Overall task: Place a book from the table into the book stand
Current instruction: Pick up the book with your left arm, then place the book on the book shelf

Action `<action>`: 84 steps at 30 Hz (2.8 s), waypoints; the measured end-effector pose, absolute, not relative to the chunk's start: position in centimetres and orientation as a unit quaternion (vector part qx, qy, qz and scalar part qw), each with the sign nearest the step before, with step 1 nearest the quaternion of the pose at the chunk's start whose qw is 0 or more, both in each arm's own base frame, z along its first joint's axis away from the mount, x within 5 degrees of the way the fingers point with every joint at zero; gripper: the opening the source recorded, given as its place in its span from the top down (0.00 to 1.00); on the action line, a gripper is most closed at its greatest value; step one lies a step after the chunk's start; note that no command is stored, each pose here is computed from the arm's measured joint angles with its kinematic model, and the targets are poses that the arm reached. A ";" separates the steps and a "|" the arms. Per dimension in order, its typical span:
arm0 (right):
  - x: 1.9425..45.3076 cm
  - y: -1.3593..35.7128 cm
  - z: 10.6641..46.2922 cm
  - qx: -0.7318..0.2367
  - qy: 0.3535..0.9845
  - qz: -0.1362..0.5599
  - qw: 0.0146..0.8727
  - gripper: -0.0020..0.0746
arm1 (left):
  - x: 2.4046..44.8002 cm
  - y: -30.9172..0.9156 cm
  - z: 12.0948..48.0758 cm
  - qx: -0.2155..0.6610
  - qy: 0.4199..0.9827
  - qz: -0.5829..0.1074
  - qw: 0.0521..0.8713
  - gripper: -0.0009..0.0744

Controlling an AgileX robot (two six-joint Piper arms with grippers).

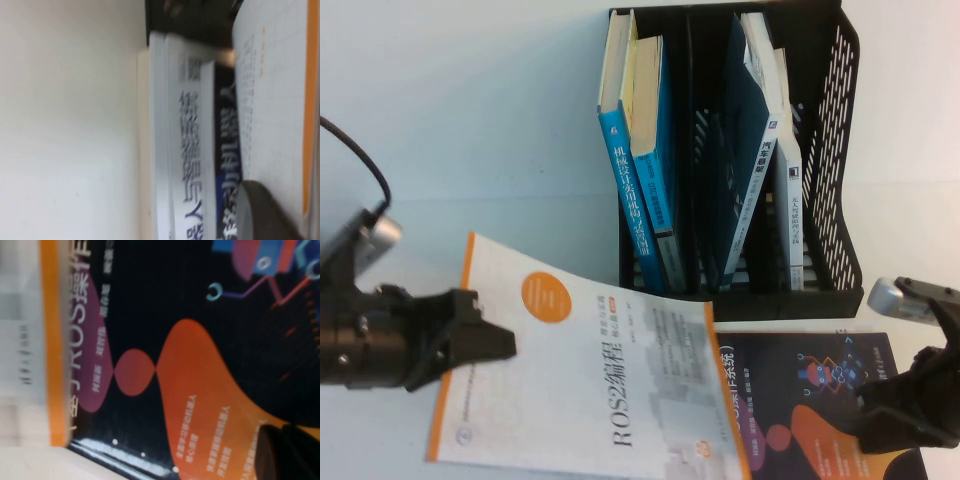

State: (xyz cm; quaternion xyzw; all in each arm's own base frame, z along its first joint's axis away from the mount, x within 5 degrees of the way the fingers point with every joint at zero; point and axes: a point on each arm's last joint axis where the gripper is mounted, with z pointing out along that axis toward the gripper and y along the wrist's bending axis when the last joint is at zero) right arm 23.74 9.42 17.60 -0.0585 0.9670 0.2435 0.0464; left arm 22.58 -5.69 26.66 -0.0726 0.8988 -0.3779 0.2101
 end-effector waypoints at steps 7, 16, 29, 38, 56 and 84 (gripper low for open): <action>23.0 9.1 19.7 -0.044 0.966 0.243 0.078 0.98 | 22.1 -5.6 30.8 -0.051 0.894 -0.371 0.245 0.85; 21.7 8.9 22.4 -0.054 0.958 0.254 0.119 0.98 | 20.9 -5.8 35.1 -0.009 0.882 -0.376 0.284 0.85; 20.9 8.8 23.7 -0.074 0.953 0.259 0.139 0.98 | 17.1 -6.2 40.4 0.038 0.848 -0.392 0.355 0.85; 20.8 8.8 23.8 -0.078 0.953 0.259 0.139 0.98 | 15.4 -6.4 41.7 0.052 0.832 -0.404 0.375 0.85; 21.0 8.9 24.4 -0.092 0.950 0.261 0.144 0.98 | 14.8 -5.9 44.8 0.065 0.826 -0.367 0.423 0.85; 21.4 8.6 24.6 -0.107 0.952 0.237 0.161 0.98 | 21.1 -11.7 45.7 0.089 0.864 -0.260 0.422 0.85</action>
